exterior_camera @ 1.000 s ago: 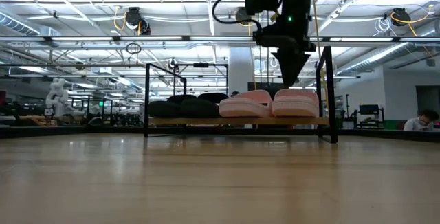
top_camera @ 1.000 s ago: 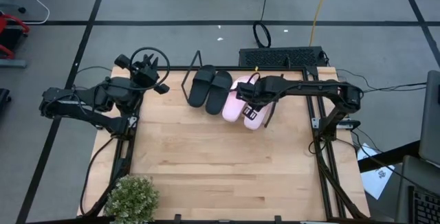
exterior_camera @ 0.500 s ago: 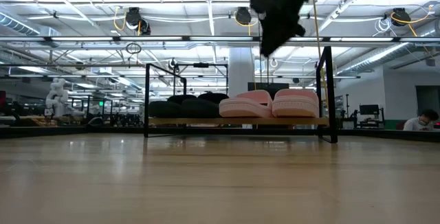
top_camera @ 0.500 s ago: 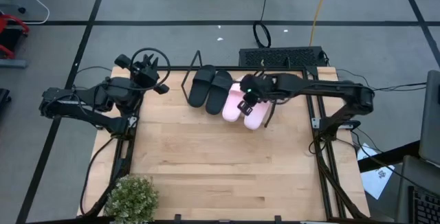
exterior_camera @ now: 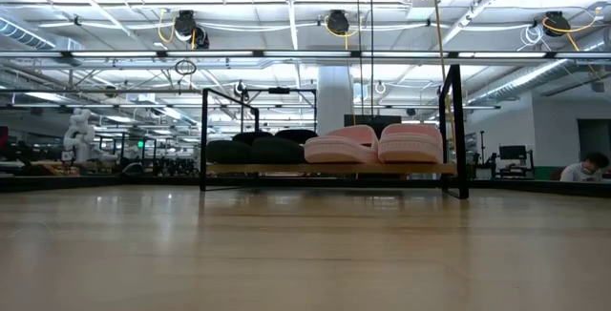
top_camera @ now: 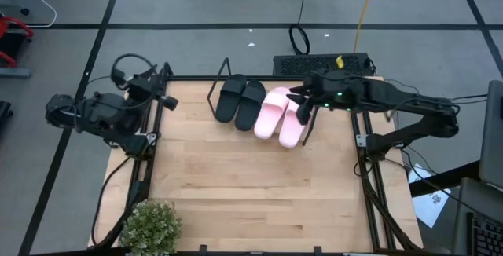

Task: Pick and place slides into the shelf
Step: Return to Home Position

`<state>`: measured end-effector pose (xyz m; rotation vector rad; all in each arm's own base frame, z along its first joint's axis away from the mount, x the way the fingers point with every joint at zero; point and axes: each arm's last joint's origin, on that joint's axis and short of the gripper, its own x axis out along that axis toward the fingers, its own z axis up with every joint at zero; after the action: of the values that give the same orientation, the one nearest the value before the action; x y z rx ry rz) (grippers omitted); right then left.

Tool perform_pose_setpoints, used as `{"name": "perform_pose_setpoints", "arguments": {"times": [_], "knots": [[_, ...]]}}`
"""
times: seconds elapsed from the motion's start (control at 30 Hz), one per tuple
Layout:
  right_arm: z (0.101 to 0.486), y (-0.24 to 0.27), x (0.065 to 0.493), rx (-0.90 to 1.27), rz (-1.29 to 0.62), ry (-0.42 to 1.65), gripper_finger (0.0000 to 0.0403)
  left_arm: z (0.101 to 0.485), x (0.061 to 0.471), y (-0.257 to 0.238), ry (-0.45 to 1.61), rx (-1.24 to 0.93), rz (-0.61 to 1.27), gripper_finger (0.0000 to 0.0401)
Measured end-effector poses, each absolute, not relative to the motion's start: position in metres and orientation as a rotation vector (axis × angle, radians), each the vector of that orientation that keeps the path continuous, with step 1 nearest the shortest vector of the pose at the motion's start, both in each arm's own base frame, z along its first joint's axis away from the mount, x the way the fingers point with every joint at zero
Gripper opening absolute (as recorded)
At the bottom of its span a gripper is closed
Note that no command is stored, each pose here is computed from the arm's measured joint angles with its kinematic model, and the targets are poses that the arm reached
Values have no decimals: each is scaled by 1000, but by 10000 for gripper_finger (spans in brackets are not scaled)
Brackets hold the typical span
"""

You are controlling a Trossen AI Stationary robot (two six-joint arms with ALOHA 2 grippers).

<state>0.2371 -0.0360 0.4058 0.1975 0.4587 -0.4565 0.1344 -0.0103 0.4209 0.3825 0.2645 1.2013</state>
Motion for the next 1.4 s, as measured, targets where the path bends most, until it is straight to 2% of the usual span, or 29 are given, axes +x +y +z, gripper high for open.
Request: {"name": "perform_pose_setpoints", "arguments": {"times": [0.07,0.13,0.3,0.4,0.5,0.7,0.9,1.17,1.4], "knots": [[411,-33,229,219,-452,434,96,421,129,-15,233,333,1207,86],[413,-29,221,209,-430,448,96,422,120,-19,208,328,1124,86],[409,-11,205,203,-294,526,96,418,85,-19,56,116,705,86],[400,-3,201,199,-253,508,96,401,65,-14,109,-46,388,86],[391,5,199,214,-207,425,96,385,69,-22,205,-183,234,86],[359,20,200,249,1,233,96,347,94,-41,241,-190,206,86],[324,14,183,290,-21,214,96,332,73,-24,168,-215,244,86],[335,1,149,204,-68,86,96,333,30,5,38,-147,227,86],[331,-5,142,183,-60,139,96,297,34,3,48,-204,240,86]]}}
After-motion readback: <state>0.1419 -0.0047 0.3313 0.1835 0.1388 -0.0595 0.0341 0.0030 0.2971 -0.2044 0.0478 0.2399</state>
